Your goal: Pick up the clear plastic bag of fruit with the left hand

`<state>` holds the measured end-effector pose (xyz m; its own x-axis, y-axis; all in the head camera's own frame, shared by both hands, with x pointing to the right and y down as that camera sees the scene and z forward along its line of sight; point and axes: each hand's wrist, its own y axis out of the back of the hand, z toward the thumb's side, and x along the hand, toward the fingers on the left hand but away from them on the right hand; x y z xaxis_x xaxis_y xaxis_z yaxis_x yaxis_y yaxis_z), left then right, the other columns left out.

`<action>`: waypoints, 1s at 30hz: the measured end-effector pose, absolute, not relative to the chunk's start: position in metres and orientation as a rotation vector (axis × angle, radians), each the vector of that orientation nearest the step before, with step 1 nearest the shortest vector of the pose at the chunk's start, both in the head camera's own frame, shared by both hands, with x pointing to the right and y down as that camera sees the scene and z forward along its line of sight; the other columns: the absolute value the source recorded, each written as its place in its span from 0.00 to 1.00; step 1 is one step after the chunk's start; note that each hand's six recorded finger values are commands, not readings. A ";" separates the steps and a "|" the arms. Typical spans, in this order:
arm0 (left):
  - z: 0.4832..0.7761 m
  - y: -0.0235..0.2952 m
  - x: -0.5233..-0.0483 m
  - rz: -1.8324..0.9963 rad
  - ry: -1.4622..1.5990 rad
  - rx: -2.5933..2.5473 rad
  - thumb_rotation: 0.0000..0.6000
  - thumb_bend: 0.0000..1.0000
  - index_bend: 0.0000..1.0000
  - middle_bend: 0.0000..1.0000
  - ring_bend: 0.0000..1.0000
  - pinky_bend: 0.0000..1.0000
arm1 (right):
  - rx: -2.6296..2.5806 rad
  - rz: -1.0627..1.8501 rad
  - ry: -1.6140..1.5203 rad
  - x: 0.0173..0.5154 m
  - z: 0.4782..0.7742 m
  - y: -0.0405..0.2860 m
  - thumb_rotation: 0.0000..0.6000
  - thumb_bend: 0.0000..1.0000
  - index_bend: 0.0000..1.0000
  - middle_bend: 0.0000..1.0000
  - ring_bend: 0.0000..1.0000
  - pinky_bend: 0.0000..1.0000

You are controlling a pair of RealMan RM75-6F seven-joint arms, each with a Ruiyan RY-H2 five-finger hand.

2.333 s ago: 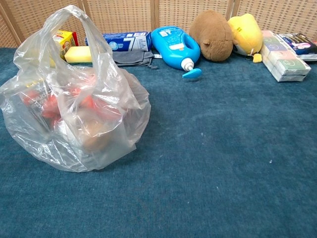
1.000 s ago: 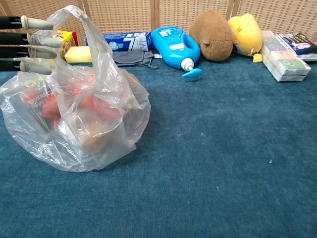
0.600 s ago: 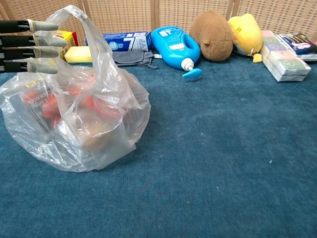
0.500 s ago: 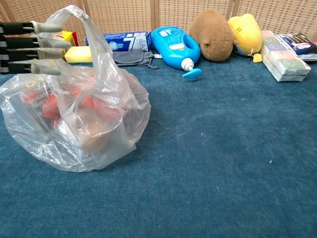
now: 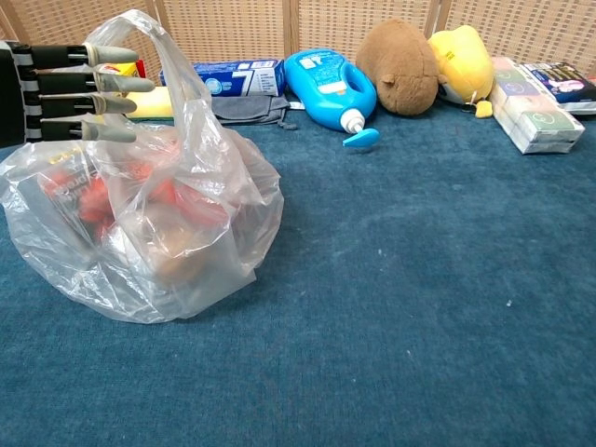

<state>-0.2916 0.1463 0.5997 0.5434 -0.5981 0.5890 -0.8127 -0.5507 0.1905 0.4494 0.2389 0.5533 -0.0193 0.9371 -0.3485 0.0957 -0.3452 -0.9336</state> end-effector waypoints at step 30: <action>0.637 0.101 -0.294 0.466 -1.317 1.962 0.10 0.09 0.06 0.11 0.02 0.14 | -1.506 1.453 -1.129 0.451 0.548 0.242 0.71 0.26 0.29 0.37 0.28 0.25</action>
